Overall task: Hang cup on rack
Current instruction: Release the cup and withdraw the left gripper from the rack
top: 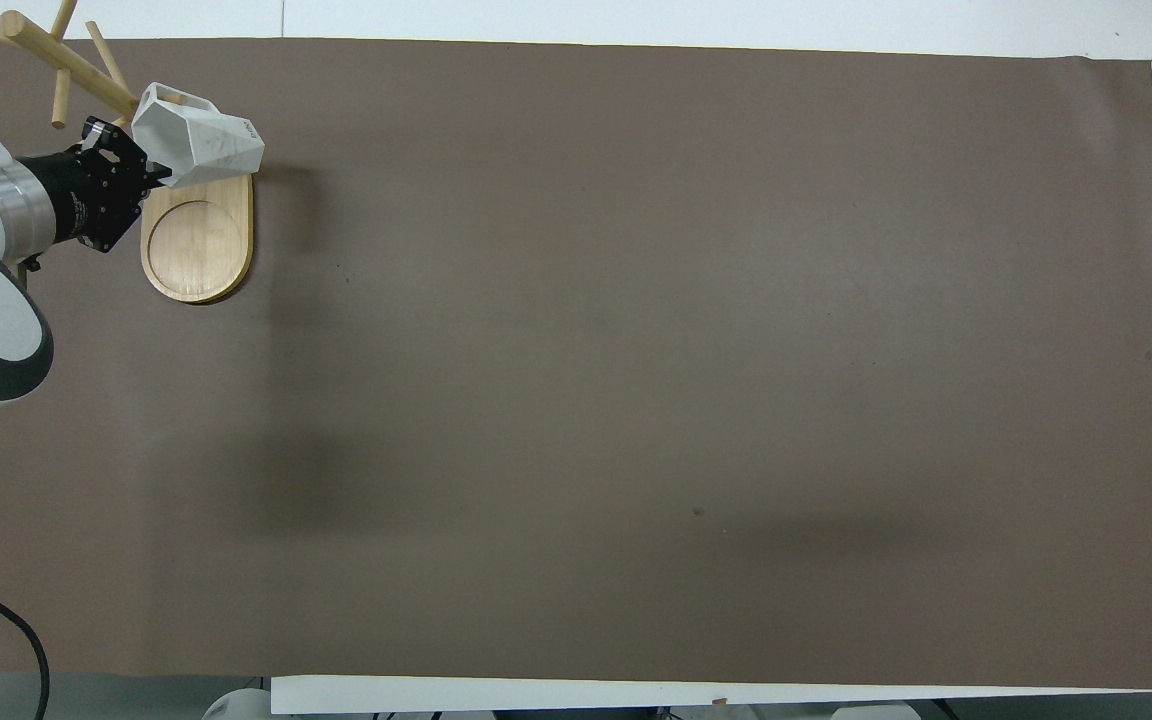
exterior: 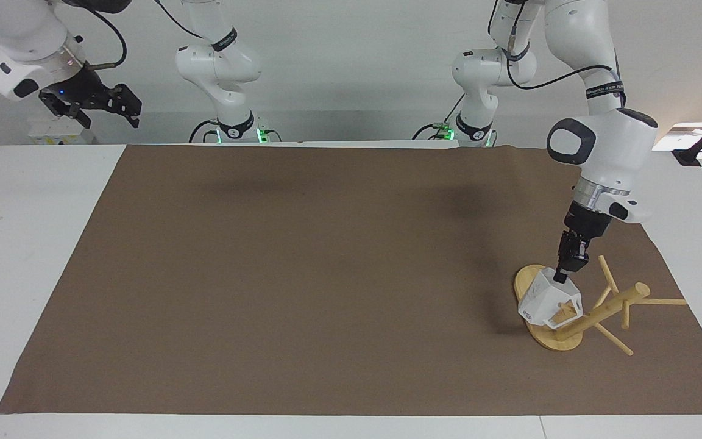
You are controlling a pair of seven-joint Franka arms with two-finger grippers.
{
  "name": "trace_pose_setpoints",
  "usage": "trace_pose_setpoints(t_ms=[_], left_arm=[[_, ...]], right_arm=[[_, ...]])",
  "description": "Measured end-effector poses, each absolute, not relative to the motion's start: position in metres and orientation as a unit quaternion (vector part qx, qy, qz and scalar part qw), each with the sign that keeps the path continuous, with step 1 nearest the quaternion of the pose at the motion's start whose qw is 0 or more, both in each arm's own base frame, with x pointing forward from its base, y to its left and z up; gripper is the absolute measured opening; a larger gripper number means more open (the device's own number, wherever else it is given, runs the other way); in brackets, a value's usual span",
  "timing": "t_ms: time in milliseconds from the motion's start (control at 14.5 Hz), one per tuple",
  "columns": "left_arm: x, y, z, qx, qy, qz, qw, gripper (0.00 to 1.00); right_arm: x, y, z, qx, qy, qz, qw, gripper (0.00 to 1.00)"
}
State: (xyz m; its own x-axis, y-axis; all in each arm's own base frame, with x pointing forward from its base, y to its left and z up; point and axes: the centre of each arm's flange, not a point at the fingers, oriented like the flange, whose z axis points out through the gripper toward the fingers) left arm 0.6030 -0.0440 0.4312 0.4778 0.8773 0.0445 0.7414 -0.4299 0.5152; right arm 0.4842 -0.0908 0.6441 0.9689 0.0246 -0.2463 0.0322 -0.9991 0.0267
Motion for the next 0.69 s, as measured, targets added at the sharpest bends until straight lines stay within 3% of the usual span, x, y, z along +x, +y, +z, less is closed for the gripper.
trace_pose_setpoints(t_ms=[138, 276, 483, 690], left_arm=[[0.604, -0.022, 0.432, 0.832, 0.486, 0.164, 0.212, 0.09], [0.603, 0.0, 0.427, 0.837, 0.483, 0.16, 0.201, 0.22], [0.604, 0.048, 0.435, 0.824, 0.503, 0.173, 0.194, 0.56], [0.598, 0.039, 0.447, 0.855, 0.467, 0.155, 0.164, 0.91]], right_arm=[[0.484, -0.092, 0.642, 0.992, 0.013, -0.126, 0.015, 1.0], [0.484, -0.092, 0.641, 0.992, 0.013, -0.128, 0.014, 1.0], [0.484, -0.091, 0.64, 0.992, 0.014, -0.128, 0.014, 1.0], [0.487, -0.094, 0.642, 0.993, 0.012, -0.115, 0.017, 1.0]])
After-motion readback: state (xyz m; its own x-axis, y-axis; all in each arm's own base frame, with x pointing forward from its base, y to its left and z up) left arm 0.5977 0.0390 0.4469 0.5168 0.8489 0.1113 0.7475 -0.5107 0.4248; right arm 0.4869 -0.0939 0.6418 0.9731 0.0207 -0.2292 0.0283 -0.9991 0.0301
